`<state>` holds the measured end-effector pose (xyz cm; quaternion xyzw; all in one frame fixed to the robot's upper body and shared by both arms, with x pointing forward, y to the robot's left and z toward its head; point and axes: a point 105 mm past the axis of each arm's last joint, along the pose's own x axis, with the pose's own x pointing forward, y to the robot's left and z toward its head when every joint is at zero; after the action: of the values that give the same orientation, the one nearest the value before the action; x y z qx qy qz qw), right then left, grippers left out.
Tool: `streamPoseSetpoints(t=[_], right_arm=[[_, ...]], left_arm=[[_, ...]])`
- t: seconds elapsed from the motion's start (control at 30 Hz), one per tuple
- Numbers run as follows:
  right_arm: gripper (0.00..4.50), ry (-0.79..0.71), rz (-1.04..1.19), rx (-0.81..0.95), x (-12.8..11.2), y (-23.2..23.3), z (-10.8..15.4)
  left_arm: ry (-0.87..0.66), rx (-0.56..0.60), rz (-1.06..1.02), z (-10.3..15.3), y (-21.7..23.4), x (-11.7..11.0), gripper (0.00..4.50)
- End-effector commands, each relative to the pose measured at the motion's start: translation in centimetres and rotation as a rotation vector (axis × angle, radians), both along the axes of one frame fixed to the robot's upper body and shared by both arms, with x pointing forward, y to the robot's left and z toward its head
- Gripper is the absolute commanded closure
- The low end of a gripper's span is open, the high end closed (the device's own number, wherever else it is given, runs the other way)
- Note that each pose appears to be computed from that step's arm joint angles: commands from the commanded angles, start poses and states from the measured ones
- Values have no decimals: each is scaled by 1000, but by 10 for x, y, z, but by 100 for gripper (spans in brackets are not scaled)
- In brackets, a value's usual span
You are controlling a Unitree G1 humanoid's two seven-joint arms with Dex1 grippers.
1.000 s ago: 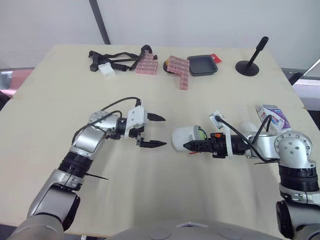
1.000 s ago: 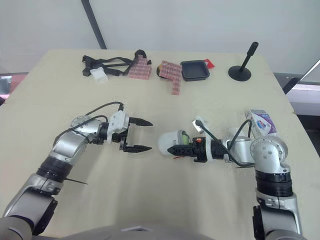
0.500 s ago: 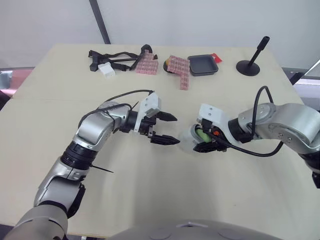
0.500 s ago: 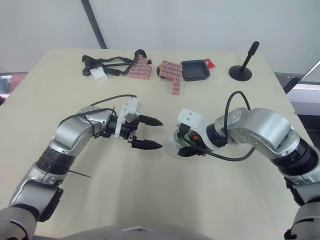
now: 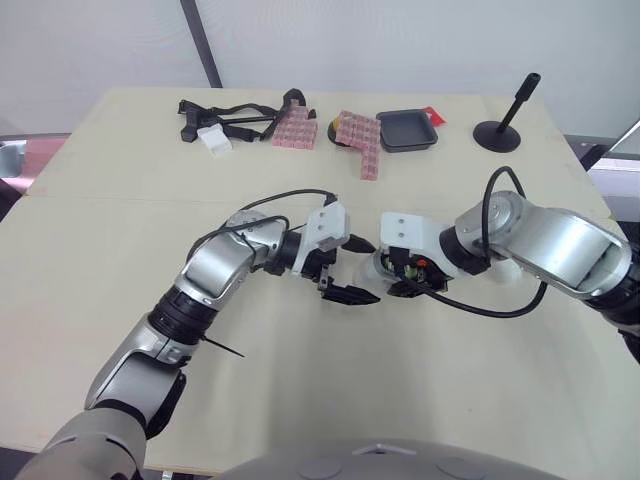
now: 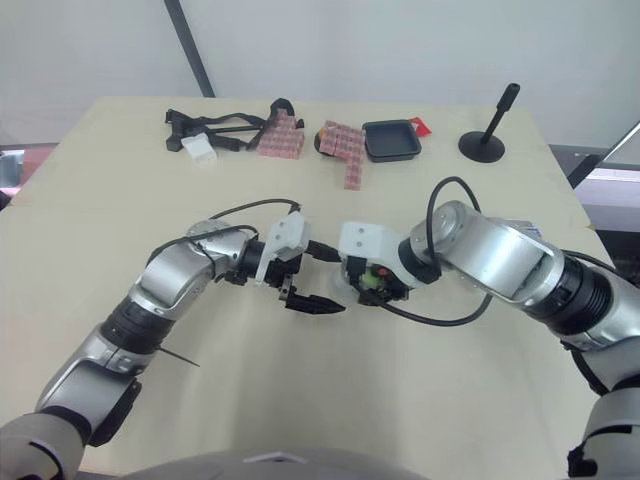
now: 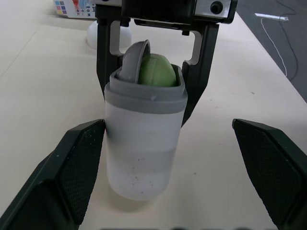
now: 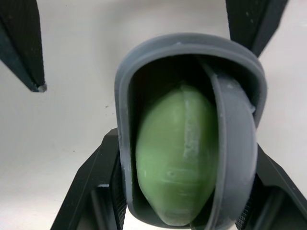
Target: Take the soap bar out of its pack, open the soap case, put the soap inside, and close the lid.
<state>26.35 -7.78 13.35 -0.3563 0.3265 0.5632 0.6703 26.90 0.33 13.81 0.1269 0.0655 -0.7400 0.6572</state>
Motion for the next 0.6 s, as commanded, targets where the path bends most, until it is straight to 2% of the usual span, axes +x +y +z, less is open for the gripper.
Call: streamPoseSetpoints(t=[0.03,0.6], right_arm=[[241,-61,40,11,5,5,13],[241,-65,67,6,4,8,11]], left_arm=[[-54,-17,-17,7,-5,1,0],[-106,16,-28,-1,-9,6,0]])
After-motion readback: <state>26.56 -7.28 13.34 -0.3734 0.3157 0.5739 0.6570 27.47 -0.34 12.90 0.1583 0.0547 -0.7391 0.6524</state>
